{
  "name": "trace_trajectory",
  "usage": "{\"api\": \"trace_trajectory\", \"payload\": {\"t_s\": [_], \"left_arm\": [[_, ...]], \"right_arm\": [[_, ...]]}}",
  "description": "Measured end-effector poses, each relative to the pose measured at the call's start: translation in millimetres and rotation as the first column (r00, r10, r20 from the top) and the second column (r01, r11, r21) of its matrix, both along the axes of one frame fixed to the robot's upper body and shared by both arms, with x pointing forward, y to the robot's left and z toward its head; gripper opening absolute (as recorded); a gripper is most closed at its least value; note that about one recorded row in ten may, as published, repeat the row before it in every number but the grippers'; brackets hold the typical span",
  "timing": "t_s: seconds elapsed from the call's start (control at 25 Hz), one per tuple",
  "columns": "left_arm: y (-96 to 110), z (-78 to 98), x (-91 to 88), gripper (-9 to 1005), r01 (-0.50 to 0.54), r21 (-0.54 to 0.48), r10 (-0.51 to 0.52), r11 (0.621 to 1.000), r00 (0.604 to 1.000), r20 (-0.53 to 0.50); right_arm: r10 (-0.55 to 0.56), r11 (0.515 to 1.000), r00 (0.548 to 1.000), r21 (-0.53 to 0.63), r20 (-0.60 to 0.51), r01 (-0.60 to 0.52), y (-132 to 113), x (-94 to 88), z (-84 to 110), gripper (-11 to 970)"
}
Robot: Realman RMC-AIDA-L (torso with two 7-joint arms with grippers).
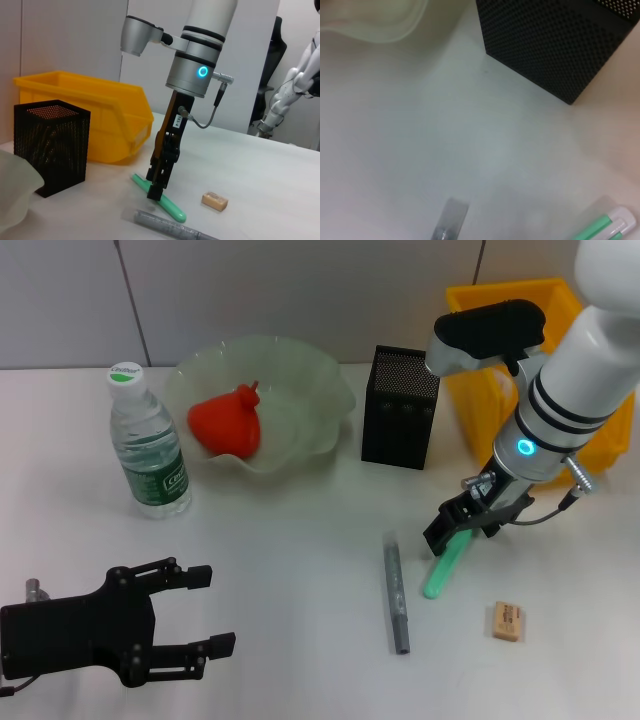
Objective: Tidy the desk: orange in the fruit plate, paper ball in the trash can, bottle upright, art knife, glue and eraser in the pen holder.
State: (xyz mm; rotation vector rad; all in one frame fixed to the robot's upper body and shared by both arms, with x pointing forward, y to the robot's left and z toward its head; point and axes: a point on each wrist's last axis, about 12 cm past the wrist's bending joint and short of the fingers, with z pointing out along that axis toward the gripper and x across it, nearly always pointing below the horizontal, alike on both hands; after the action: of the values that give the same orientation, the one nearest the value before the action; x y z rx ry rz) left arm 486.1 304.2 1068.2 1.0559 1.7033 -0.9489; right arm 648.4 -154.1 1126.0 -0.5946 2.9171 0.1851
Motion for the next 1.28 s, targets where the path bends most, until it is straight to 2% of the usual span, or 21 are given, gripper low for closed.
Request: {"api": "trace_trajectory", "payload": {"t_s": [1.28], "left_arm": [[-3.8, 4.9, 3.5, 844, 0.028, -0.011, -0.028, 1.000, 0.999, 0.021]], "right_arm": [[0.012, 1.000, 1.000, 0.002, -0.003, -0.012, 4.7, -1.2, -2.6, 659]]}}
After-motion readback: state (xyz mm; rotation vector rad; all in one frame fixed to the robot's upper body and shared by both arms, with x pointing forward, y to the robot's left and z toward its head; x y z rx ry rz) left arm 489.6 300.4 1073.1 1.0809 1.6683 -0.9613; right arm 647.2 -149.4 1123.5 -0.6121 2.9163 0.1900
